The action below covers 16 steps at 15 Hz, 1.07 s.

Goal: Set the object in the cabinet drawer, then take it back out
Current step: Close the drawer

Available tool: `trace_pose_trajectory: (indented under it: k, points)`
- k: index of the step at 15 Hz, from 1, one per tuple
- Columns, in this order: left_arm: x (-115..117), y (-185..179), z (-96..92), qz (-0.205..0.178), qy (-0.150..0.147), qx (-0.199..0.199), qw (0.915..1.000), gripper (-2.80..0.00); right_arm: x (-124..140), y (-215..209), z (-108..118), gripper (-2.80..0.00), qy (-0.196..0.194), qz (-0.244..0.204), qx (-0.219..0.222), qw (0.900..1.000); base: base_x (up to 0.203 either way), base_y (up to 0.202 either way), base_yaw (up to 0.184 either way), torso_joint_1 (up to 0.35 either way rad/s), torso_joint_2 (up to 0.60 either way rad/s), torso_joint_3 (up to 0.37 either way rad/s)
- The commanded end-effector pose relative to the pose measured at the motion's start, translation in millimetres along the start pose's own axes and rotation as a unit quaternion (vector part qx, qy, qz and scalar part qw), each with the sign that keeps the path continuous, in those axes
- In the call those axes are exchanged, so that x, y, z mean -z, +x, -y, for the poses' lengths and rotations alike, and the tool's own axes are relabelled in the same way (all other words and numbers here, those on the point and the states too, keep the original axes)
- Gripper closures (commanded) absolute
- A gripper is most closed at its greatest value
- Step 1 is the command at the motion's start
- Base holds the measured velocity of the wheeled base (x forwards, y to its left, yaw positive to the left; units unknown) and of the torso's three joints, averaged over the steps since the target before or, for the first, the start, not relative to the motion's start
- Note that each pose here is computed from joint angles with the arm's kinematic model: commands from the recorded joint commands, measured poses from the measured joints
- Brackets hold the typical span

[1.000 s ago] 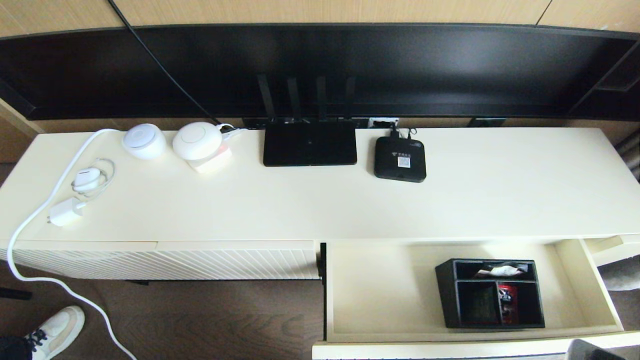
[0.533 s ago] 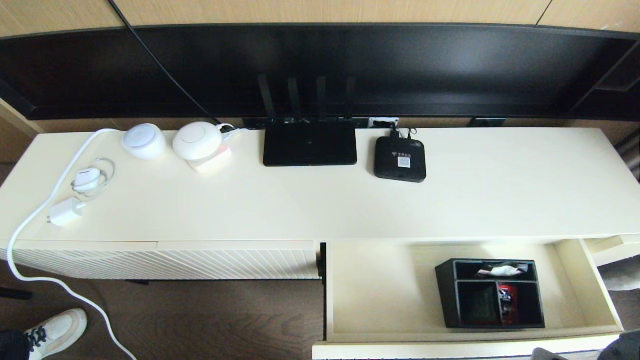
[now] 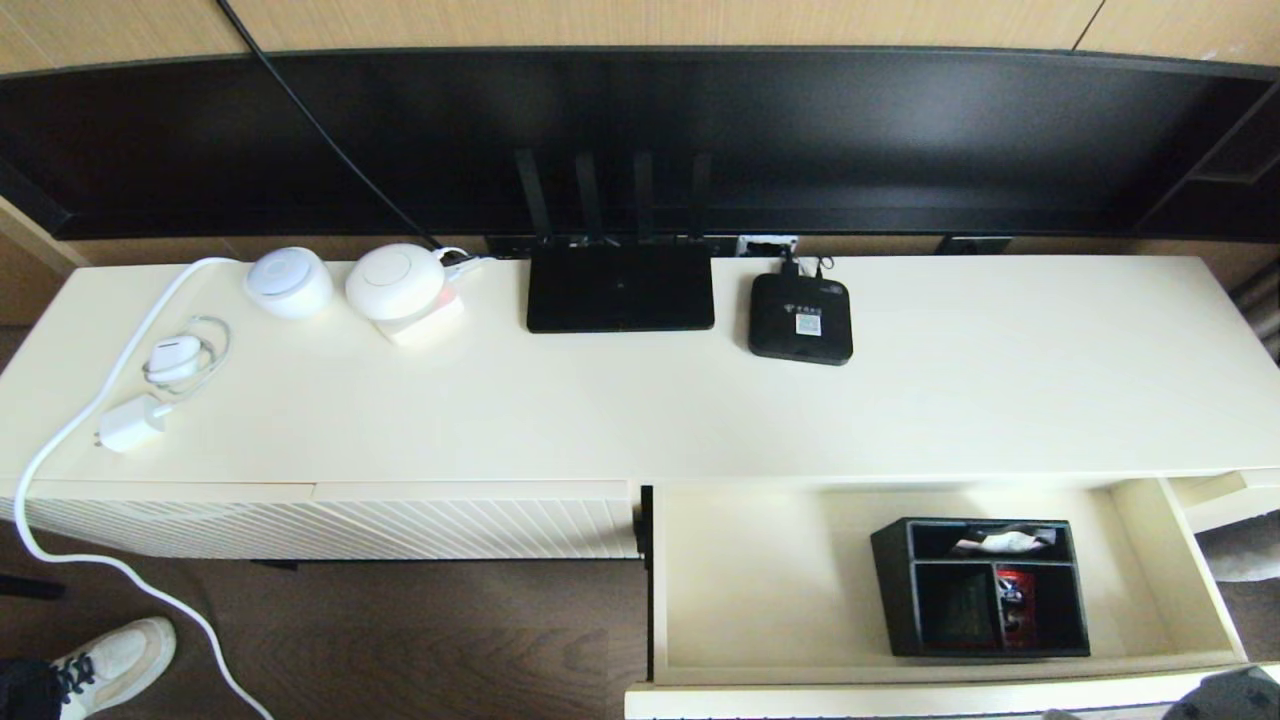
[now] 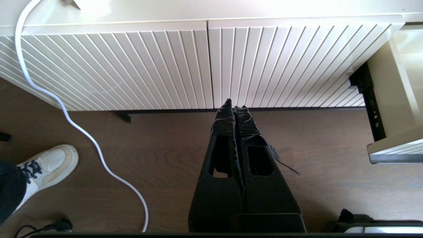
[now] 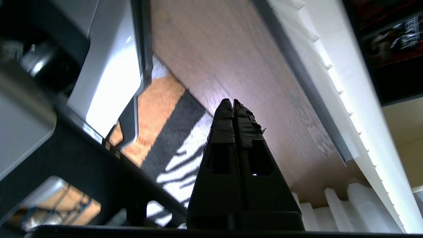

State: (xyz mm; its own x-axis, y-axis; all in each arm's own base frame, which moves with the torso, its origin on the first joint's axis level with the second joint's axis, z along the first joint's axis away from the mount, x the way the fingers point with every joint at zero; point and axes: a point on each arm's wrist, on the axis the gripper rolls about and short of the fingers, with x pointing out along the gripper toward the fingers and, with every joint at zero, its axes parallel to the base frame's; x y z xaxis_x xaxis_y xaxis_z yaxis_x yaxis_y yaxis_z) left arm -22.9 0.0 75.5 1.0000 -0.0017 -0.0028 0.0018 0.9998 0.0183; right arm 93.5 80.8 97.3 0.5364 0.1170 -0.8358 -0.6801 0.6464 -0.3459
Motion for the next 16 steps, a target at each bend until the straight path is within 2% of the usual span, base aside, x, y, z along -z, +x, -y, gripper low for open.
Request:
trace_pose_trajectory:
  k: [1,5,8,14,16]
  points:
    - [0,0,0.0,-0.001,0.0,0.0,1.0,0.0,-2,9,2,0.0,0.012,-0.008,0.006,1.0,0.0,0.0,0.0,0.0,0.0,0.0]
    - [0,0,0.0,-0.001,0.0,0.0,1.0,0.0,-3,25,4,0.0,0.038,0.02,0.024,0.999,0.0,0.0,0.0,0.0,0.0,0.0]
    - [0,0,0.0,-0.001,0.0,0.0,1.0,0.0,-2,27,9,0.0,0.055,0.012,0.033,0.998,0.0,0.0,0.0,0.0,0.0,0.0]
    - [0,0,0.0,0.0,0.0,0.0,1.0,0.0,-3,35,8,0.0,0.054,-0.005,0.031,0.998,0.0,0.0,0.0,0.0,0.0,0.0]
    - [0,0,0.0,0.0,0.0,0.0,1.0,0.0,-7,40,11,0.0,0.064,0.009,0.038,0.997,0.0,0.0,0.0,0.0,0.0,0.0]
